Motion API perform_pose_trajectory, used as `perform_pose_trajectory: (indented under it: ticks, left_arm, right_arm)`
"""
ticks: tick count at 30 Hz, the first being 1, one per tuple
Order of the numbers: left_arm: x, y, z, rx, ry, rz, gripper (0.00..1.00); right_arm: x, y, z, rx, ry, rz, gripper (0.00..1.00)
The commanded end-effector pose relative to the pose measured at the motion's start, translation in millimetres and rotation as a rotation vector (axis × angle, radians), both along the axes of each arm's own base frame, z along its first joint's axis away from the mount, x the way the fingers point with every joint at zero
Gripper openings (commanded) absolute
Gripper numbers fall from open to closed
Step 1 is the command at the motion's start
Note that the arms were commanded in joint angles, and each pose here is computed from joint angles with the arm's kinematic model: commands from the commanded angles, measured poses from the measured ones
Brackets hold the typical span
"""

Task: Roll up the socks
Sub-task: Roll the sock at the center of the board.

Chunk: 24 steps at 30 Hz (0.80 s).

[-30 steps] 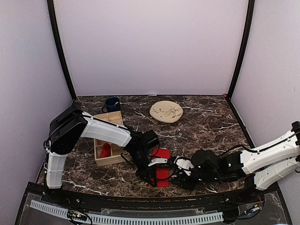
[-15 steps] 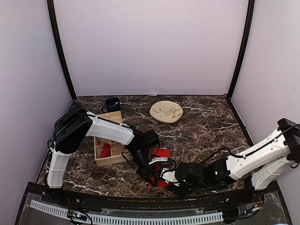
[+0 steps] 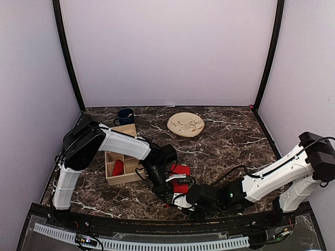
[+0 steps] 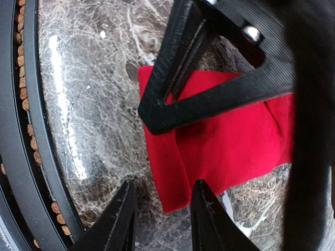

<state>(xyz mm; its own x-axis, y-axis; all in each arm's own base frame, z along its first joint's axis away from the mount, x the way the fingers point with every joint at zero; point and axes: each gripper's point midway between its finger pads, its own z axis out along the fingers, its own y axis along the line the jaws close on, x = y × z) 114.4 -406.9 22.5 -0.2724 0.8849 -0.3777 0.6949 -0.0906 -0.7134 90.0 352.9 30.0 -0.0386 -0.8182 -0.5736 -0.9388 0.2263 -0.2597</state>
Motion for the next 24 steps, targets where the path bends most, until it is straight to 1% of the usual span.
perform_pose_trajectory:
  ticks: [1,8,12,20,22,24]
  left_arm:
    - [0.8,3.9,-4.3,0.02,0.004,-0.013,0.0]
    - [0.6,4.1,-4.3,0.024,0.02,-0.013,0.0]
    - [0.9,3.9,-3.8,0.024,0.02,-0.013,0.0]
    - [1.3,5.2,-3.7,0.029,0.025,-0.011,0.0]
    - [2.5,5.5,-3.9,0.034,0.022,-0.007,0.02]
    - [4.0,5.4,-4.4,0.04,0.019,-0.001,0.06]
  right_arm:
    - [1.3,12.2,2.2,-0.003,-0.04,0.034,0.32]
    - [-1.9,11.4,-7.9,-0.04,-0.027,0.057,0.24]
    - [-1.1,9.0,-12.0,-0.056,-0.029,0.056,0.22]
    - [0.7,2.0,-17.8,-0.077,-0.007,0.047,0.11]
    - [0.6,-0.5,-20.0,-0.084,0.008,0.044,0.07]
    - [0.8,-1.8,-21.4,-0.088,0.019,0.043,0.04]
